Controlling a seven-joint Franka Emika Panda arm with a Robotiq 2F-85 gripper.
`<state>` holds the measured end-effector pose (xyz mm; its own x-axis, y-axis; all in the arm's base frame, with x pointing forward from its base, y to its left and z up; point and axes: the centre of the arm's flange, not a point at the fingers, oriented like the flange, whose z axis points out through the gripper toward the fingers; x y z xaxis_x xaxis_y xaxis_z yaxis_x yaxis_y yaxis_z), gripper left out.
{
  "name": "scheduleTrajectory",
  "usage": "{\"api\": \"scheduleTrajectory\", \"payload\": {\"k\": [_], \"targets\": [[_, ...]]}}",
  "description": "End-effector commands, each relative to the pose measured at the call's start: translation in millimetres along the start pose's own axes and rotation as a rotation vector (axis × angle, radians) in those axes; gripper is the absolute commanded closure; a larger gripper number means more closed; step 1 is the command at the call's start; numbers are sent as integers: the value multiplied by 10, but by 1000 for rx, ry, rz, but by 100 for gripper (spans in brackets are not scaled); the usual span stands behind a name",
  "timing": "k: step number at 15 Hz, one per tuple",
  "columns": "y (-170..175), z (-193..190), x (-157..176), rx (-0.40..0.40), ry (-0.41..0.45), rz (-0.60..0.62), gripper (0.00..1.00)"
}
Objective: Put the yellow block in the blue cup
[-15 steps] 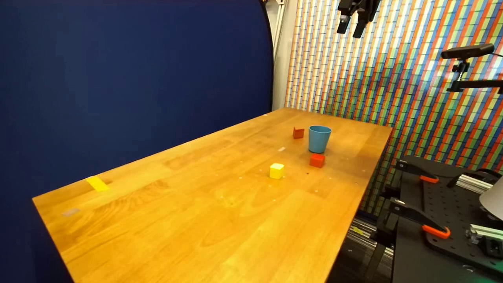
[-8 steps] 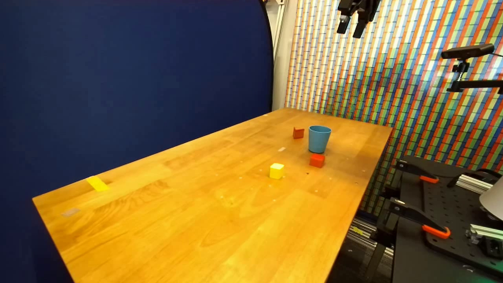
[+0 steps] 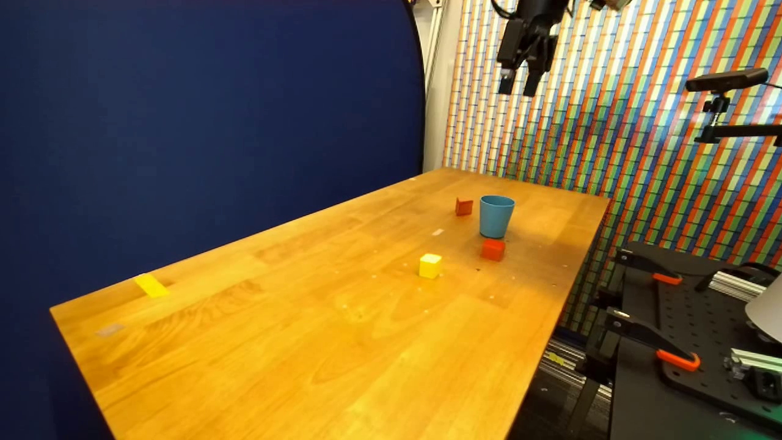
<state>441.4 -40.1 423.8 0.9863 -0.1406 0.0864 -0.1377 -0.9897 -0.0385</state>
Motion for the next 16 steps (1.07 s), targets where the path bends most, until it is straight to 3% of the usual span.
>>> {"api": "scheduleTrajectory", "payload": {"k": [1, 9, 16], "targets": [[-445, 670, 506, 35, -66, -55, 0], [-1532, 1764, 648, 89, -173, -143, 0], [-1829, 2642, 663, -7, -277, -114, 0]]}}
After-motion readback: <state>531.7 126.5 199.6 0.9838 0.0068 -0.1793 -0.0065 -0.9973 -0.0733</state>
